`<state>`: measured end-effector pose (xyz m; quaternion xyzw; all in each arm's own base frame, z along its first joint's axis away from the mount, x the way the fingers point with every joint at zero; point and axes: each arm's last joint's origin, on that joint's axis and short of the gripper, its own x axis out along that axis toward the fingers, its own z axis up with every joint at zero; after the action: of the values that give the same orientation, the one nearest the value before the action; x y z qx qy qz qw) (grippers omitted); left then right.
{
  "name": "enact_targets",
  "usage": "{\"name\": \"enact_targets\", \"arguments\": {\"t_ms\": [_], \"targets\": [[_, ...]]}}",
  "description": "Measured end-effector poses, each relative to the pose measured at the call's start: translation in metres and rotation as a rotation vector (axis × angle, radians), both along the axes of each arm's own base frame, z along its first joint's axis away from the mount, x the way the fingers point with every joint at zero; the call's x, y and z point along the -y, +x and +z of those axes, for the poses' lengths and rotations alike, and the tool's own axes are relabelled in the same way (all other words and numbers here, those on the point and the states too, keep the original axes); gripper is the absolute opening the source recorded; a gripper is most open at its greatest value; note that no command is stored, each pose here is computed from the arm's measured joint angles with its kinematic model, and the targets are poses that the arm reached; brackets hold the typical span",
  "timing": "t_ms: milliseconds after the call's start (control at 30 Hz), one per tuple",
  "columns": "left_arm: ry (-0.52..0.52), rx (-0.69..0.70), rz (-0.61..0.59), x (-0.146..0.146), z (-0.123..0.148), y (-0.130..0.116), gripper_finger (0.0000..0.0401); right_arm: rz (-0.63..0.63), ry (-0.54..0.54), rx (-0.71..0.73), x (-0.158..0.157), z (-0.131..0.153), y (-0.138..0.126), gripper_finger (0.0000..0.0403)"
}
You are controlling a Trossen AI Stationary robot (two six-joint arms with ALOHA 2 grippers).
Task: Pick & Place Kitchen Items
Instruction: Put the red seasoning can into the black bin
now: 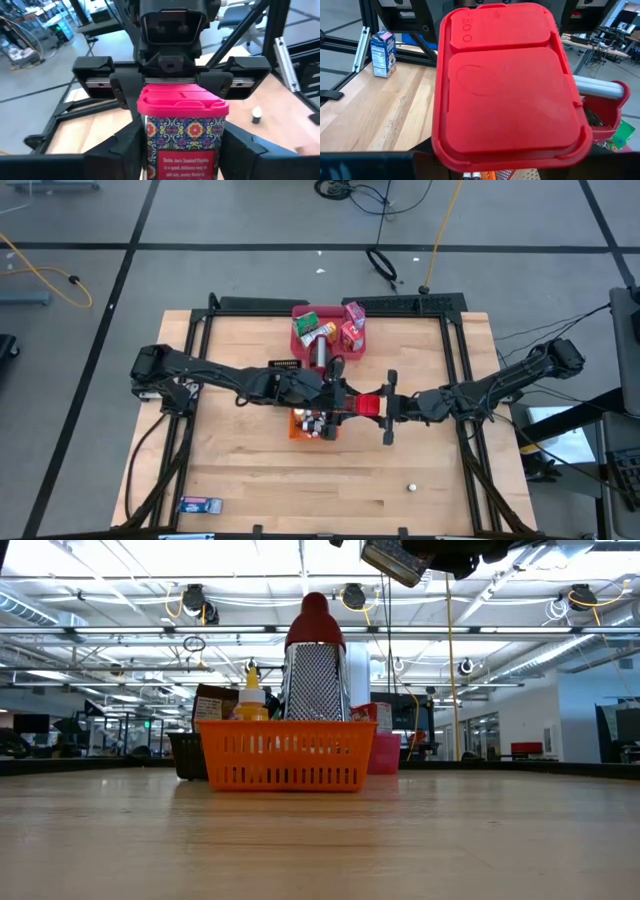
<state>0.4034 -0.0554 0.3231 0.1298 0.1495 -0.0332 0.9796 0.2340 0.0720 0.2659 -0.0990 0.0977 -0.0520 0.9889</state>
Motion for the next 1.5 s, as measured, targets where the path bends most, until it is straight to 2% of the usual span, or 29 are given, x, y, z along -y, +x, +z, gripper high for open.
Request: {"name": "enact_targets", "arguments": {"t_ms": [233,533,733,933,1067,1300,1400,1500], "targets": [[-0.012,-0.005,-0.012,0.0,0.0,0.0,0.0159,-0.007,0.005,-0.002,0.0,0.0,0.0,0.0169],[-0.012,-0.013,-0.012,0.0,-0.001,0.0,0.0176,-0.003,0.0,-0.005,0.0,0.0,0.0,0.0171],[-0.008,-0.02,-0.003,0.0,-0.002,-0.001,0.0159,0.003,-0.008,-0.007,0.0,-0.001,0.0,0.0191],[0.004,-0.051,0.026,-0.001,-0.005,-0.001,0.0166,0.0,0.006,-0.003,0.0,0.0,0.0,0.0205],[0.014,-0.067,0.047,-0.002,-0.007,-0.002,0.0178,-0.008,0.041,-0.007,0.0,-0.001,0.0,0.0222],[0.033,-0.09,0.054,-0.003,-0.007,-0.005,0.0158,-0.01,0.02,-0.076,0.001,-0.006,-0.004,0.0264],[0.053,-0.109,0.096,-0.004,-0.006,-0.008,0.0159,-0.018,0.027,-0.094,0.001,-0.008,-0.005,0.0276],[0.085,-0.147,0.15,-0.005,-0.006,-0.012,0.0176,-0.021,0.033,-0.129,0.002,-0.011,-0.006,0.0282]]}}
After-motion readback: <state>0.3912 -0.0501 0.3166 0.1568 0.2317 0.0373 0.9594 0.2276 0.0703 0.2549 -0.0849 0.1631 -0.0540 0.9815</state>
